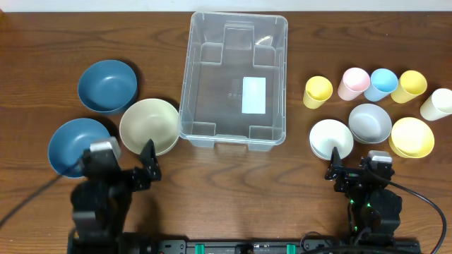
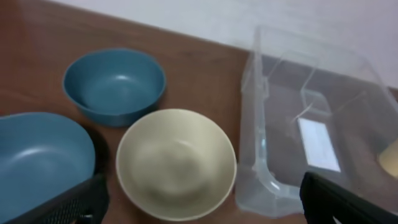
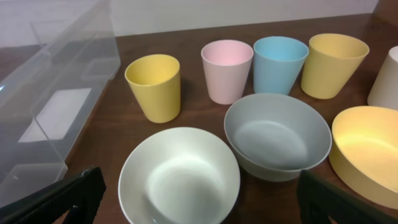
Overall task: Pack container
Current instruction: 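Move the left gripper down to the rim of the front dark blue bowl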
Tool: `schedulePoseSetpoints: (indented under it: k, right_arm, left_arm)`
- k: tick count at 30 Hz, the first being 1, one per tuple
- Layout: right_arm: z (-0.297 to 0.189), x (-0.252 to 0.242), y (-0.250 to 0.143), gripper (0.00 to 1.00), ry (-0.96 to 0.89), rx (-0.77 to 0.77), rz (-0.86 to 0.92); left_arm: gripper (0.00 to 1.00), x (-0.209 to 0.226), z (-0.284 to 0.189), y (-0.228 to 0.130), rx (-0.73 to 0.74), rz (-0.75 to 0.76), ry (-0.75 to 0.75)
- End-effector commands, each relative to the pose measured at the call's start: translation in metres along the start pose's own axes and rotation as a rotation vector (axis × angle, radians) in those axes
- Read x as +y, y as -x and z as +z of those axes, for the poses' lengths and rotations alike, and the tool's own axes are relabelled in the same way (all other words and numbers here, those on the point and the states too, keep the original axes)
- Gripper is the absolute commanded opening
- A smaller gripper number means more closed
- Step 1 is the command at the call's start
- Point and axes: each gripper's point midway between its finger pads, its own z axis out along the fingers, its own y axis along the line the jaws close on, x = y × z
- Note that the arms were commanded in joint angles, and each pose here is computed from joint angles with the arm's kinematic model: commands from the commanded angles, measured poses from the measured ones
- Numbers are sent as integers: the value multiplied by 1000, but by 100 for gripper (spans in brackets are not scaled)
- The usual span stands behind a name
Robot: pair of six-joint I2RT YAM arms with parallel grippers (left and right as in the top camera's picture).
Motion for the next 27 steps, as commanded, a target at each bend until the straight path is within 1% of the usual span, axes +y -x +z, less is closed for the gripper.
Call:
schedulePoseSetpoints:
  k: [1,4,7,10,13,15,17,21,23,27]
  right_arm:
    - [0,-3,1,99,-14,-6,15]
    - [0,-3,1,99,-14,-7,15]
    - [0,-3,0,99,-15,-6,15]
    - [0,-3,0,99,-15,-6,15]
    - [0,-3,1,99,-15,-6,15]
    - [0,-3,1,99,-15,-6,15]
    - [0,-3,1,99,-15,-6,15]
    - [0,-3,1,99,-15,-6,15]
    - [0,-3,0,99,-15,-6,15]
    - [0,-3,1,99,-15,-6,15]
  left_arm:
    - [98,11,3,27,47,-2,116]
    - [98,25,5,49,125,-4,239]
    - [98,40,6,68,199,-4,325]
    - [98,65,4,85,253,-61,426]
    - [98,100,0,97,281,-139,540]
    - [98,122,-2,97,295,-189,604]
    - [98,136,-4,91,316,-233,635]
    - [98,156,-12,82,347,-303,691]
    - [98,163,-13,79,347,-351,688]
    - [98,194,-27,65,343,-540,794]
